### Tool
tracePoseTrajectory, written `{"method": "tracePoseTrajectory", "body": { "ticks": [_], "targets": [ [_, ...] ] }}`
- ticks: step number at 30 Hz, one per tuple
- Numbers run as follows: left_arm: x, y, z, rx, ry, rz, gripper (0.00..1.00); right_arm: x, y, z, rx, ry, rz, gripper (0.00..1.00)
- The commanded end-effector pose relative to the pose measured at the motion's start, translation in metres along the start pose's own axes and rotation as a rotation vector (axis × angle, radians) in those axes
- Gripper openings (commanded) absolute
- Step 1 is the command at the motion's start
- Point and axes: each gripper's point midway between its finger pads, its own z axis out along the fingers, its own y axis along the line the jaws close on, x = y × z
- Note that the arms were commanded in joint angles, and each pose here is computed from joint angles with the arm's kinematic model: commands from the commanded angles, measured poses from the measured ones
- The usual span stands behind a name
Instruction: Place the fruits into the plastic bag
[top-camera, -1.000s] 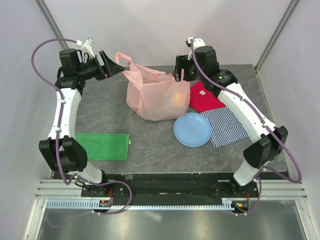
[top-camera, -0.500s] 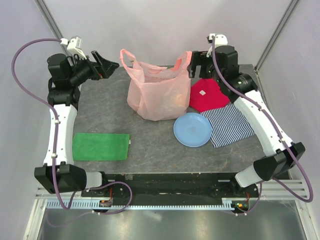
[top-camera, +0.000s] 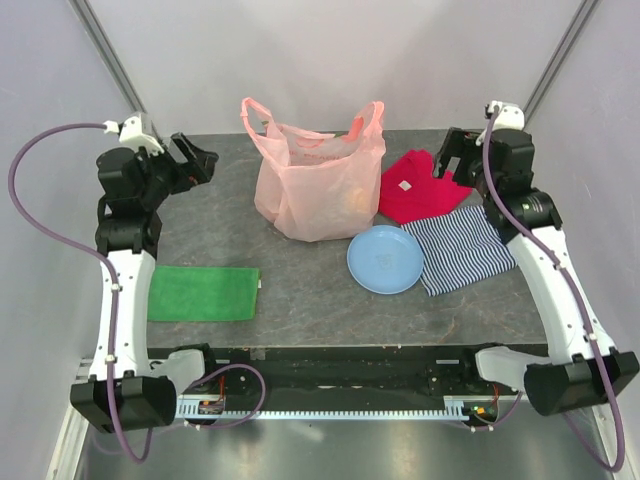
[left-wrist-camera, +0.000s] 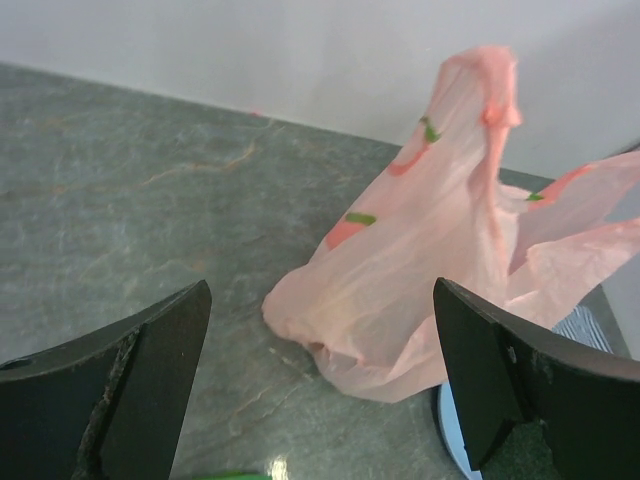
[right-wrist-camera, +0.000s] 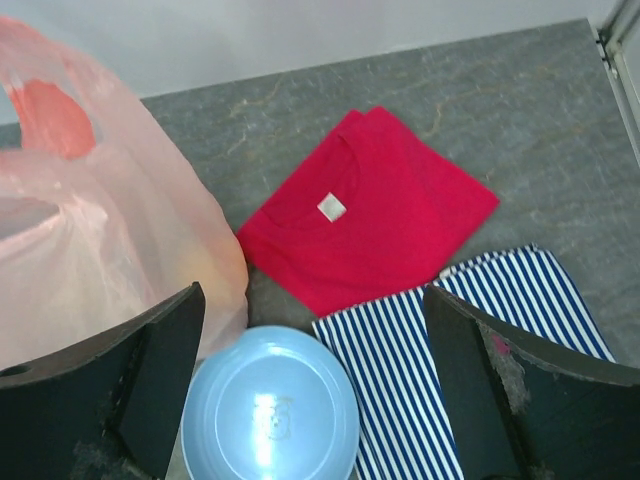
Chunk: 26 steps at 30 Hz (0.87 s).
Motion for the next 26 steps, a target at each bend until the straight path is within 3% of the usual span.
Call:
{"method": "tracePoseTrajectory", "body": {
  "ticks": [1,11,26],
  "targets": [
    [0.009,0.006,-0.024,-0.047,-0.027,0.024,0.99,-0.002,-0.007,-0.031,-0.003,-0.091,0.038,0.98],
    [0.034,0.000,-0.070,-0.017,-0.109,0.114,0.99,0.016,-0.022,-0.058,0.013,-0.158,0.028,0.98],
    [0.043,0.000,-0.076,-0.014,-0.103,0.123,0.99,0.026,-0.026,-0.057,0.022,-0.152,0.024,0.98]
  ]
}}
